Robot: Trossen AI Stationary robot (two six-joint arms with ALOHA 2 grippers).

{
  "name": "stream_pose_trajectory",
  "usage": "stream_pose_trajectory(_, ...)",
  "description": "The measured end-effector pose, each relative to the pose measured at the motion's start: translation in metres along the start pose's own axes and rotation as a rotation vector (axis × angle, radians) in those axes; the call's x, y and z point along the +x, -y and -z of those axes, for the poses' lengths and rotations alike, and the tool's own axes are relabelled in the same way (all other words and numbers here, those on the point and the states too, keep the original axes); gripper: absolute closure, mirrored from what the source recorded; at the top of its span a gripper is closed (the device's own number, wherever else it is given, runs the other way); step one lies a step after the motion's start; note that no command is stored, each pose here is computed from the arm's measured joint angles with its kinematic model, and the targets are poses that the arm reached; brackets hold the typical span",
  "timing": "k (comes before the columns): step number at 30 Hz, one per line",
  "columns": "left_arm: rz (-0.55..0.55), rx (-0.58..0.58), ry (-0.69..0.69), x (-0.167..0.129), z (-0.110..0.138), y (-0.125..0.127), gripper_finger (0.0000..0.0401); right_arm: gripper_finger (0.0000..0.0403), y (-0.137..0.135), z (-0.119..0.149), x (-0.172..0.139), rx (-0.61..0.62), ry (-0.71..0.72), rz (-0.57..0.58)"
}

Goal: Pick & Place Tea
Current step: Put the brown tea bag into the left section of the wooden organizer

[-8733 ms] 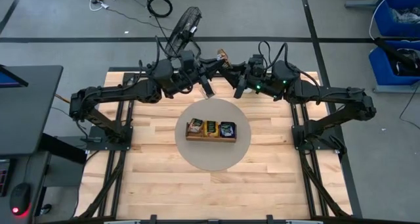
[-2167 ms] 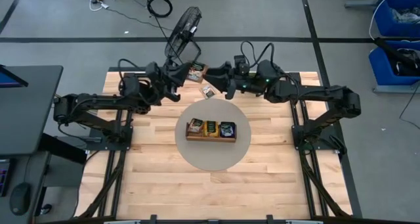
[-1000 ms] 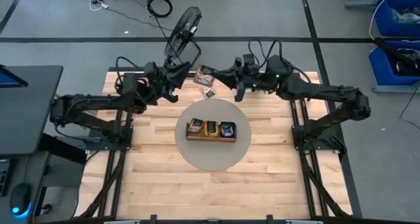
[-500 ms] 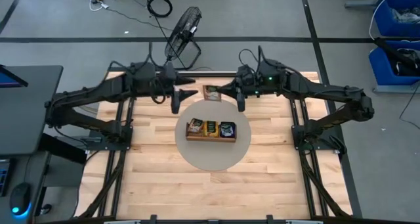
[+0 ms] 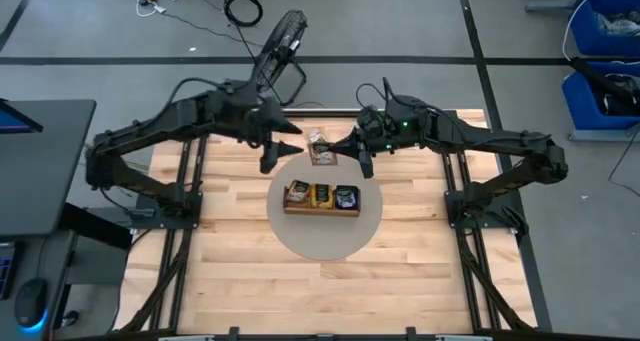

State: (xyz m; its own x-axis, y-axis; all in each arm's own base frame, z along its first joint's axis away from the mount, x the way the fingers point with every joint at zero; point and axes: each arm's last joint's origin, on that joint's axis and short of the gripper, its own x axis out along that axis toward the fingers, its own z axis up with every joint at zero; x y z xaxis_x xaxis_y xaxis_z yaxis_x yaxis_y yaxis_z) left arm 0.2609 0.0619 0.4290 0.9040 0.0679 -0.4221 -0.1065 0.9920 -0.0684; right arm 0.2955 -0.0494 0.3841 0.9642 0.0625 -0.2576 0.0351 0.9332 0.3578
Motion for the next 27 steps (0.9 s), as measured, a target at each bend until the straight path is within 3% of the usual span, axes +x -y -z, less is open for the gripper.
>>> stream_pose_trajectory(7,0.049,0.073,-0.118,0.029,-0.006,0.002,0.0159,0.0403,0.001,0.009,0.012,0.009,-0.059,0.003)
stream_pose_trajectory(14,0.157,0.084,-0.213,0.058,0.003,0.002,0.0192,0.0403,0.003,0.013,0.018,0.012,-0.081,0.010)
stream_pose_trajectory(19,0.164,0.083,-0.240,0.067,0.007,0.001,0.0245,0.0403,0.005,0.016,0.020,0.013,-0.101,0.016)
stream_pose_trajectory(27,0.167,0.126,-0.229,0.066,0.006,0.001,0.0370,0.0403,0.006,0.020,0.021,0.021,-0.139,0.028)
